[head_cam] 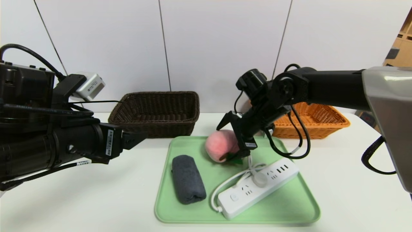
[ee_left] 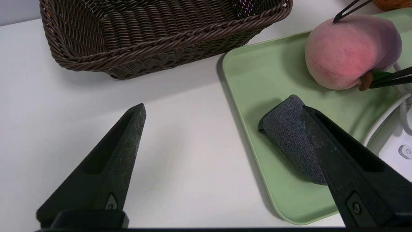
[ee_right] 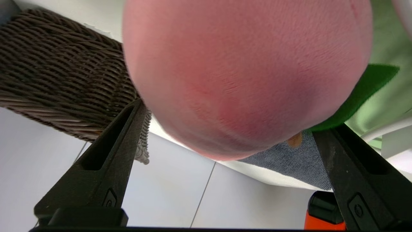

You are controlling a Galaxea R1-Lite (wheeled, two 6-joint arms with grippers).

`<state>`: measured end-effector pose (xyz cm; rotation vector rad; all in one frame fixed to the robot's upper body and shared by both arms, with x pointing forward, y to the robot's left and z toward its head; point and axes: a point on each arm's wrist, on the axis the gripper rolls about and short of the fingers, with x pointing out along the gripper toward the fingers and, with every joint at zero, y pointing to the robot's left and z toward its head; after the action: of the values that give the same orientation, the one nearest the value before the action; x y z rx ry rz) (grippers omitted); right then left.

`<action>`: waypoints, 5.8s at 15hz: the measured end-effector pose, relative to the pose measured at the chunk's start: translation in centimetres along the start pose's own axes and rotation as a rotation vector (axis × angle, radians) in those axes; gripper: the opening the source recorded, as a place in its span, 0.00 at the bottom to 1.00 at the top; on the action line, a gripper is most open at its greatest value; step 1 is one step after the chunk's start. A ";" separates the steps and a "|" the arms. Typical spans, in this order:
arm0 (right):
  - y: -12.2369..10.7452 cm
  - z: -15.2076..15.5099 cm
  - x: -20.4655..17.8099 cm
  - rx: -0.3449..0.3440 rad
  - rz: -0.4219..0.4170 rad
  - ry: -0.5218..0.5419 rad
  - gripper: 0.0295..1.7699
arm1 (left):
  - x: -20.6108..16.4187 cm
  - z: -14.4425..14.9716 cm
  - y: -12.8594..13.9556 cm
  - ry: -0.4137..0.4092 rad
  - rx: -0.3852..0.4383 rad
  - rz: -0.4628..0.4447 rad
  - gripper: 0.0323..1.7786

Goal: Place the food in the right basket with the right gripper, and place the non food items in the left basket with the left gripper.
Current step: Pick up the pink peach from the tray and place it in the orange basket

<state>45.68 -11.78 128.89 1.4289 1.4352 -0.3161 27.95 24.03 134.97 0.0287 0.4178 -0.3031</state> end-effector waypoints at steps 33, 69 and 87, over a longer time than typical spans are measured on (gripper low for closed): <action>0.1 1.0 1.7 -0.007 -0.013 -0.008 0.70 | 0.6 -0.2 -0.1 0.021 0.000 0.003 0.95; -1.6 -1.6 -19.3 -1.074 0.202 -0.641 0.38 | -0.1 0.3 0.0 -0.006 0.027 0.008 0.95; 2.0 13.5 -12.5 -0.870 0.014 -0.775 0.38 | 0.1 0.8 -0.1 -0.015 0.025 0.008 0.95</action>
<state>50.58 -28.96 133.79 0.4968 0.7453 -0.1626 28.36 23.84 135.69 0.0523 0.3991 -0.3008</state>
